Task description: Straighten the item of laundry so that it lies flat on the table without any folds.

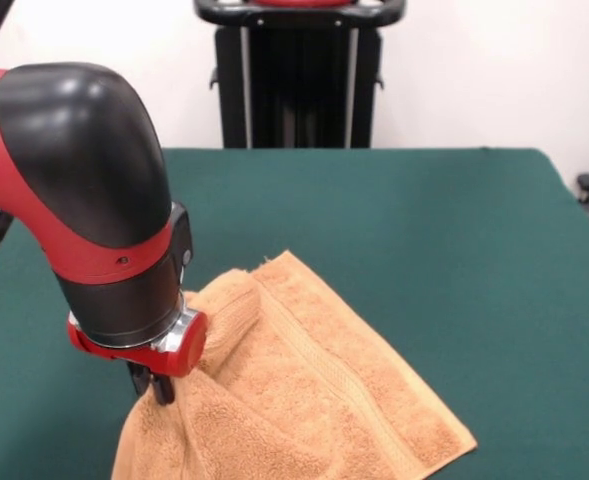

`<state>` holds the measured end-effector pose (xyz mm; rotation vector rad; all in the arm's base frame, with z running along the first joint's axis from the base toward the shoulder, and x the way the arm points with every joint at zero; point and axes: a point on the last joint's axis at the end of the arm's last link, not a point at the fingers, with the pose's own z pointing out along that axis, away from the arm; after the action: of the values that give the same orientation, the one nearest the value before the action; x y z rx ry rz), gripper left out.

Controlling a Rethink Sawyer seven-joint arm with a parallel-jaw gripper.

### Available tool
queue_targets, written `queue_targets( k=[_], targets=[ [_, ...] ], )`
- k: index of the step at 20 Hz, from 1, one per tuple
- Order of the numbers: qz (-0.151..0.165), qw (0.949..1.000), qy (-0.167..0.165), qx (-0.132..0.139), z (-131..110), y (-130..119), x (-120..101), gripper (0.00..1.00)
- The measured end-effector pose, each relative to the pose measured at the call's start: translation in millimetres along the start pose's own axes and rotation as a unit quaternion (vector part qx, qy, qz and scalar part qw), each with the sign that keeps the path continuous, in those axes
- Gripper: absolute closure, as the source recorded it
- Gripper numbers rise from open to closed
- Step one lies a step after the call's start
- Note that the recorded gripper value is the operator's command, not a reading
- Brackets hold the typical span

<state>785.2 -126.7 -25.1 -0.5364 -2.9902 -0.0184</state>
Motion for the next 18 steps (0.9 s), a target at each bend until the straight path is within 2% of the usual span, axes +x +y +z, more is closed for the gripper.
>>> queue_targets(
  k=[11, 18],
  targets=[
    [0.009, 0.9983, 0.057, 0.013, -8.1, -1.0, -0.9, 1.00],
    [0.020, 0.9959, 0.086, 0.021, -29.4, -8.7, -7.1, 1.00]
  ],
)
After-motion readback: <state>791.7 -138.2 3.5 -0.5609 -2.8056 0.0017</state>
